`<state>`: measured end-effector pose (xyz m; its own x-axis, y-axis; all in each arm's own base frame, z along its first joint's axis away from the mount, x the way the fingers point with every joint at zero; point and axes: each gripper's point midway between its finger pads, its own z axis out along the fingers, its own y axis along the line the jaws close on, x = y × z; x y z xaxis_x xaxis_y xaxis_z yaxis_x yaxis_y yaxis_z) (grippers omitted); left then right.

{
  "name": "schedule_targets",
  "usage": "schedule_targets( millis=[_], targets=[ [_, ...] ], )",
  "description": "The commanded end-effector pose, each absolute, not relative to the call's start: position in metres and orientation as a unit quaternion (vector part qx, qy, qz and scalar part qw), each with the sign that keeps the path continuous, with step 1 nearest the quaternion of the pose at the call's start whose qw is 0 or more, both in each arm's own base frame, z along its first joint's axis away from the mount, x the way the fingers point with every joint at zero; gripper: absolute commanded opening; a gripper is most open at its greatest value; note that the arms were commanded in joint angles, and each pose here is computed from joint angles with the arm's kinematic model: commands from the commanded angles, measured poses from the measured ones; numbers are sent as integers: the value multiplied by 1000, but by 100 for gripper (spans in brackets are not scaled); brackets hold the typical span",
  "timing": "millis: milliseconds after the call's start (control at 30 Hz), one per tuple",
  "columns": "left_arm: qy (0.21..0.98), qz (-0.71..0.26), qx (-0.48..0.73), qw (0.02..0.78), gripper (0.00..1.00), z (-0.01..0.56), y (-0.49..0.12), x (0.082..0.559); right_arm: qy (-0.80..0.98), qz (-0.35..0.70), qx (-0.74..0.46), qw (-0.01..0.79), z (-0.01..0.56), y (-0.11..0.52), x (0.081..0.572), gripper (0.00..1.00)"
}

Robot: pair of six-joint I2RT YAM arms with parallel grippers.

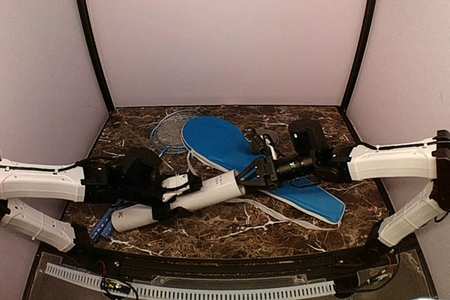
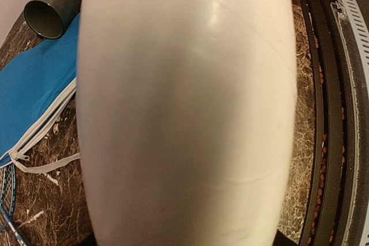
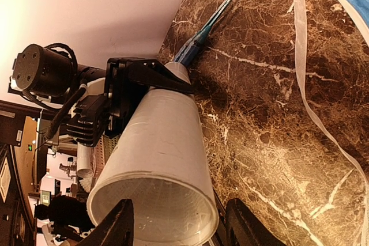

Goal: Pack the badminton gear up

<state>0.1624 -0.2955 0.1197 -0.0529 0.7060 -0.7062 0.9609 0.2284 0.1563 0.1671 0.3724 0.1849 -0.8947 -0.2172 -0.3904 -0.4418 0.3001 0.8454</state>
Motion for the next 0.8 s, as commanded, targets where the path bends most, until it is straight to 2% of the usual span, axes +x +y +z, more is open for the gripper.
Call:
schedule_targets(
  millis=[0,233,433,567,767],
  targets=[
    [619,-294,542,487,63,213,-346,169,830,505,-220,87,158,372,149,54],
    [650,-280,569,419,63,172,-346,164,858,426,-171,233,210,301,219,61],
    [660,-291,589,364,63,148,-358,159,845,410,-151,307,258,251,241,66],
    [668,-292,598,333,63,138,-367,157,857,363,-125,344,260,224,258,70],
    [673,-284,624,279,63,118,-392,139,882,260,-50,389,238,178,291,70]
  ],
)
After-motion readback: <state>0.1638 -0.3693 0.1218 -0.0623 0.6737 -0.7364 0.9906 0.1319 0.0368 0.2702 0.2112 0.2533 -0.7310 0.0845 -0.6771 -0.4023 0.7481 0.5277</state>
